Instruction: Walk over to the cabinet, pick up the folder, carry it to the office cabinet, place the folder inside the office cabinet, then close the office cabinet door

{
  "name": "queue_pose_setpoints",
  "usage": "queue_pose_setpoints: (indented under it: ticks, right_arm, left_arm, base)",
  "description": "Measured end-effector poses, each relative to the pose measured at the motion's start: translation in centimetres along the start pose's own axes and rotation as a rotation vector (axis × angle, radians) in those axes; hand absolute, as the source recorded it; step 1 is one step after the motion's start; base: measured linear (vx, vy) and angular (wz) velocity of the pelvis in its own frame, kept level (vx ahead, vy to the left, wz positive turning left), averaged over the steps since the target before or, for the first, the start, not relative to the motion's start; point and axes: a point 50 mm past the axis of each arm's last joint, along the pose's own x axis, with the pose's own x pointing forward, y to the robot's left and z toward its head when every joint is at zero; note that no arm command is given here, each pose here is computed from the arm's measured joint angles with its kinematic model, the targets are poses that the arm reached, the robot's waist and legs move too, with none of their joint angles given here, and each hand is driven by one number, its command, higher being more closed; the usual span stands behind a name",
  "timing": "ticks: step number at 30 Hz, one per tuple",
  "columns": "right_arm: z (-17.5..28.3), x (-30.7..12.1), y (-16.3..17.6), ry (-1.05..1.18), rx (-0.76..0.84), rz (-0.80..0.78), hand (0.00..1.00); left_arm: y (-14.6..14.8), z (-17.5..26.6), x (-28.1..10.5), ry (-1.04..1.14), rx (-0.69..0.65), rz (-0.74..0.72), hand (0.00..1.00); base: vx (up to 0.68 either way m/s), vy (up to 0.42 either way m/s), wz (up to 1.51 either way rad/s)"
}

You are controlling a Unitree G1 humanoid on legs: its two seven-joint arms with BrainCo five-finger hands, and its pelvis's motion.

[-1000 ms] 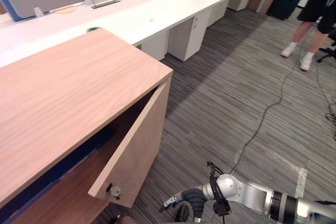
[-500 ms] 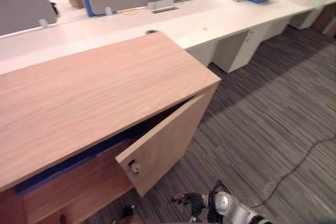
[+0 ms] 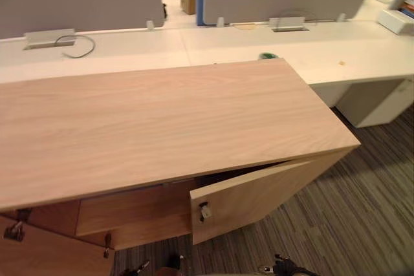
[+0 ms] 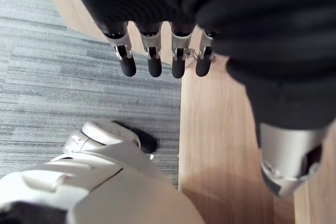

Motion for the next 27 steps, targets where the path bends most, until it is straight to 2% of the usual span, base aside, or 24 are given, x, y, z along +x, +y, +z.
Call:
queue_pose_setpoints:
  ticks: [2, 3, 10, 19, 27]
  right_arm:
    - [-0.6, -0.1, 0.1, 0.013, 0.082, -0.002, 0.00]
    - [-1.1, -0.1, -0.7, 0.023, 0.133, -0.025, 0.00]
    - [-3.2, -0.5, -0.3, 0.074, 0.245, -0.030, 0.00]
    - [-3.9, -0.6, 0.1, 0.093, 0.288, -0.029, 0.00]
    - [-2.7, -0.5, 0.2, 0.040, 0.244, -0.022, 0.00]
  left_arm:
    - [0.2, 0.3, 0.1, -0.013, -0.009, 0.008, 0.00]
    - [-0.2, -0.8, -0.1, 0.017, -0.060, 0.008, 0.00]
    - [0.3, -1.8, -0.3, 0.049, -0.188, 0.045, 0.00]
    - [0.5, -1.9, -0.3, 0.047, -0.202, 0.049, 0.00]
    - [0.2, -0.5, -0.3, -0.025, -0.207, 0.034, 0.00]
  base:
    - [-0.07, -0.282, 0.87]
    - [-0.01, -0.222, 0.25]
    - [0.09, -0.111, 0.13]
    - [0.02, 0.024, 0.06]
    - [-0.15, -0.001, 0.55]
